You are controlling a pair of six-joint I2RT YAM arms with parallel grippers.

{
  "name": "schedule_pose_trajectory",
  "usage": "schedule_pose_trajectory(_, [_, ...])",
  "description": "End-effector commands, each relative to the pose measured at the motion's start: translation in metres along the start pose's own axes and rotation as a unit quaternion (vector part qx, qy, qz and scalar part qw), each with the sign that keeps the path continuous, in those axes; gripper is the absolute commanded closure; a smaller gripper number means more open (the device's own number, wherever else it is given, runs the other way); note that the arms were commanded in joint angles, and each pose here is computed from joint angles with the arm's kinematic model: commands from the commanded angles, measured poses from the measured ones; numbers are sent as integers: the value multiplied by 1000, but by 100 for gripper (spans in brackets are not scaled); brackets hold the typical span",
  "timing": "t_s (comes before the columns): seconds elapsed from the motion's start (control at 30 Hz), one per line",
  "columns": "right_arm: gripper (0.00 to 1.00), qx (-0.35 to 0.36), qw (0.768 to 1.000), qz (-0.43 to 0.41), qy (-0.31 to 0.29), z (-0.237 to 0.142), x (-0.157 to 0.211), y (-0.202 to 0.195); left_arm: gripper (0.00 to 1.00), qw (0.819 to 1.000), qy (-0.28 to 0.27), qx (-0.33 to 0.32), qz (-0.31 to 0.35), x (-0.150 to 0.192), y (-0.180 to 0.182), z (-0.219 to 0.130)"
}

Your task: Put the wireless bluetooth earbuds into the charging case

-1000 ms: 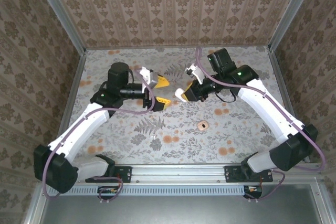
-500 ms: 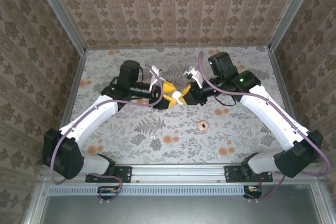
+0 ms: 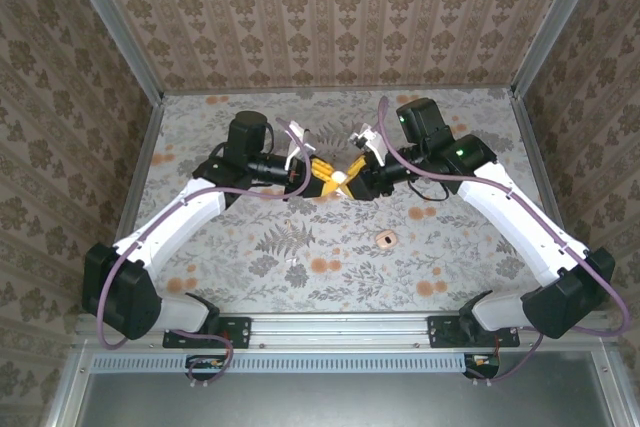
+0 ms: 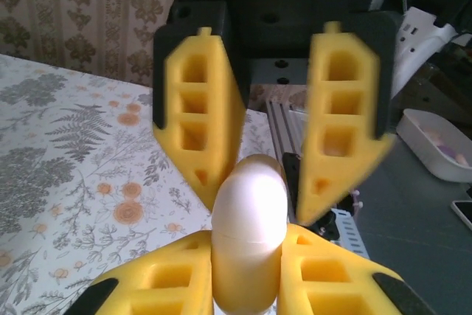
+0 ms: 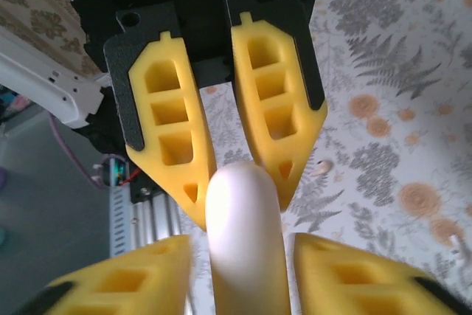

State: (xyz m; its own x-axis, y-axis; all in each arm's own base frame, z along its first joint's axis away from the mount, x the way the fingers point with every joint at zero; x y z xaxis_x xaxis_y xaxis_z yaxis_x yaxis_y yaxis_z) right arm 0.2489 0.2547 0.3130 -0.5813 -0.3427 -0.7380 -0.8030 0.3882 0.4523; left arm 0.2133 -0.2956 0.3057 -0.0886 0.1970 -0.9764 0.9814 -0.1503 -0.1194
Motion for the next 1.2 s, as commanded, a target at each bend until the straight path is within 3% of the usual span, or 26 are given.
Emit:
schedule_pose_trajectory(0.0, [42, 37, 997, 26, -65, -13, -28, -11, 88, 998, -18, -55, 8, -12, 11, -11])
schedule_pose_trajectory(0.13, [34, 54, 976, 134, -161, -27, -50, -33, 90, 988, -45, -143, -32, -13, 35, -32])
schedule_pose_trajectory(0.3, [28, 22, 953, 203, -224, -23, -50, -42, 91, 967, -119, -218, -63, -32, 43, -54])
schedule_pose_trajectory(0.43, [27, -24, 943, 229, -241, -17, -60, -37, 91, 961, -151, -210, -102, -43, 44, -56])
schedule_pose_trajectory(0.63, [27, -46, 945, 225, -231, -9, -69, -32, 91, 963, -172, -168, -126, -60, 36, -52])
schedule_pose_trajectory(0.83, [42, -82, 947, 203, -235, -11, -79, -21, 91, 967, -171, -131, -136, -72, 27, -46])
schedule_pose_trajectory(1.17, [89, -133, 952, 165, -222, -14, -83, -2, 92, 967, -162, -99, -169, -66, 30, -35])
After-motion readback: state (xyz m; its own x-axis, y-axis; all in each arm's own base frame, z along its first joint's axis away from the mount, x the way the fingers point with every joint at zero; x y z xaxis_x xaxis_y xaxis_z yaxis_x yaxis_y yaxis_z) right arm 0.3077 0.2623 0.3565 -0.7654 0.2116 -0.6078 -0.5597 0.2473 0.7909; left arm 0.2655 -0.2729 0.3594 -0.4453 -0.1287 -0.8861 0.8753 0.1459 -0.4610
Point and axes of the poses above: each hand's point on the last joint's axis, 136 mm out from that joint toward the fingers, its own z axis out along the fingers, its own y axis along the line the jaws close on, x = y × z, the point moved 2 cm from there along -z, back along the fingers, and after that the axes turned 9 degrees about z, right-handed, at the moved point
